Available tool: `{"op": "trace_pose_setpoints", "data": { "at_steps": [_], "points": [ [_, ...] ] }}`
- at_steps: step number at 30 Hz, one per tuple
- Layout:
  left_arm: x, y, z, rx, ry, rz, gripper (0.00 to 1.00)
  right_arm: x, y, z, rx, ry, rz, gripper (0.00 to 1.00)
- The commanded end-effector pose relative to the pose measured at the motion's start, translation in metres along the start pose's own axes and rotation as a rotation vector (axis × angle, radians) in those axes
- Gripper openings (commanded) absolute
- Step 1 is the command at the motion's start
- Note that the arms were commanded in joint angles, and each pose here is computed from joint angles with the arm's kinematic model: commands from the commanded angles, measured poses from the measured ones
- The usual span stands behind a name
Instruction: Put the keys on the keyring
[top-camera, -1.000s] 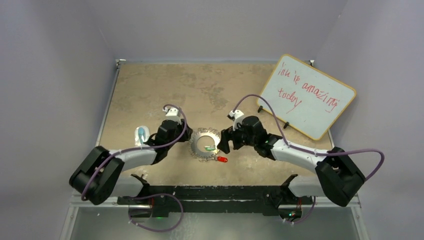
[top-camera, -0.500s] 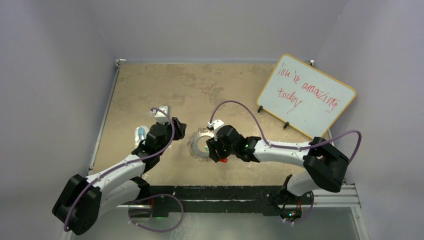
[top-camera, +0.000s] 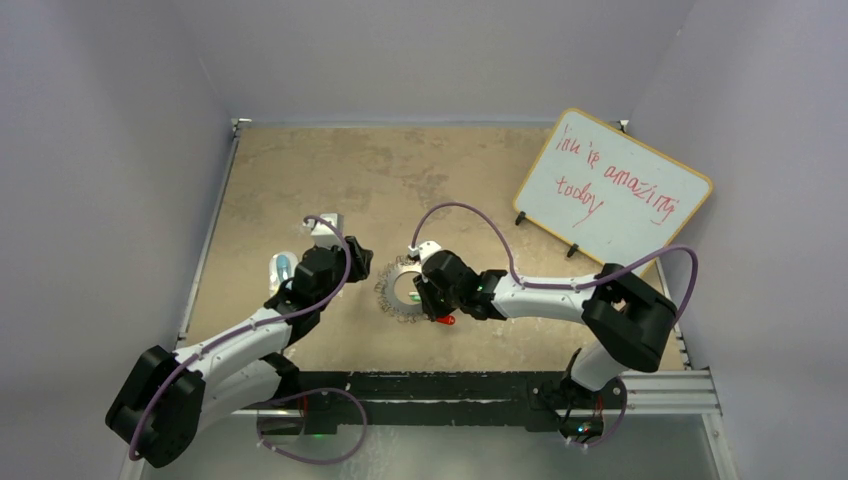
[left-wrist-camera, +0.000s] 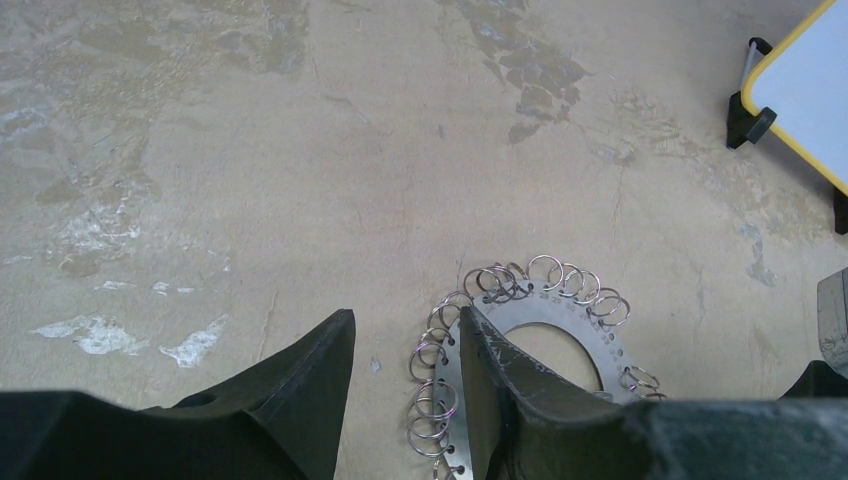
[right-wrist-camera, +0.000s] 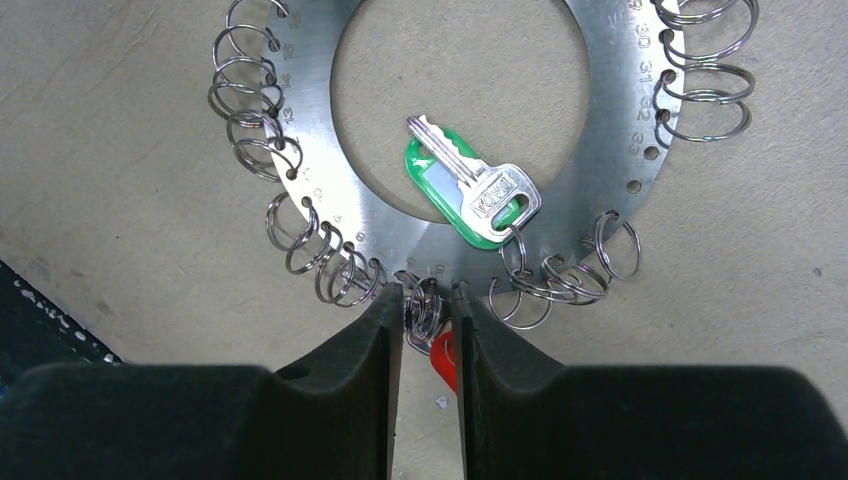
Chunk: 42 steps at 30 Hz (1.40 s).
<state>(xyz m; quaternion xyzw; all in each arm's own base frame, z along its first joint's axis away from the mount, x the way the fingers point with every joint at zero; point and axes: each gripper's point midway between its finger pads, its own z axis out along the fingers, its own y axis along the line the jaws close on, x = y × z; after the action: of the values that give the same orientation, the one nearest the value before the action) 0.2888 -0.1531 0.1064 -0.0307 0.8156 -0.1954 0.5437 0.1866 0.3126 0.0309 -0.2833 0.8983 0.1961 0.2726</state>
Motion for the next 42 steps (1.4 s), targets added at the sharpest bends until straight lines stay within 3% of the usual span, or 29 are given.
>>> {"op": "trace_pose_setpoints", "data": {
  "at_steps": [1,6,16,23,31,42],
  "points": [
    [-0.003,-0.002,0.0,0.011,-0.008,0.011,0.41,-0.011,0.01,-0.006,-0.026,-0.02,0.007,0.23],
    [-0.001,-0.001,0.001,0.008,-0.005,0.011,0.41,-0.01,0.005,-0.011,-0.002,-0.022,0.011,0.0],
    [-0.008,-0.016,-0.001,0.093,-0.02,0.044,0.41,-0.027,0.012,-0.029,-0.046,-0.068,-0.044,0.0],
    [-0.015,-0.058,-0.01,0.335,-0.04,0.128,0.4,-0.057,0.019,-0.057,-0.121,-0.198,-0.281,0.0],
    [-0.007,-0.101,-0.034,0.65,-0.111,0.242,0.39,-0.095,0.011,-0.096,-0.36,-0.362,-0.371,0.0],
    [0.027,-0.128,-0.057,0.886,-0.138,0.438,0.36,-0.099,0.028,-0.1,-0.525,-0.354,-0.51,0.0]
  ]
}}
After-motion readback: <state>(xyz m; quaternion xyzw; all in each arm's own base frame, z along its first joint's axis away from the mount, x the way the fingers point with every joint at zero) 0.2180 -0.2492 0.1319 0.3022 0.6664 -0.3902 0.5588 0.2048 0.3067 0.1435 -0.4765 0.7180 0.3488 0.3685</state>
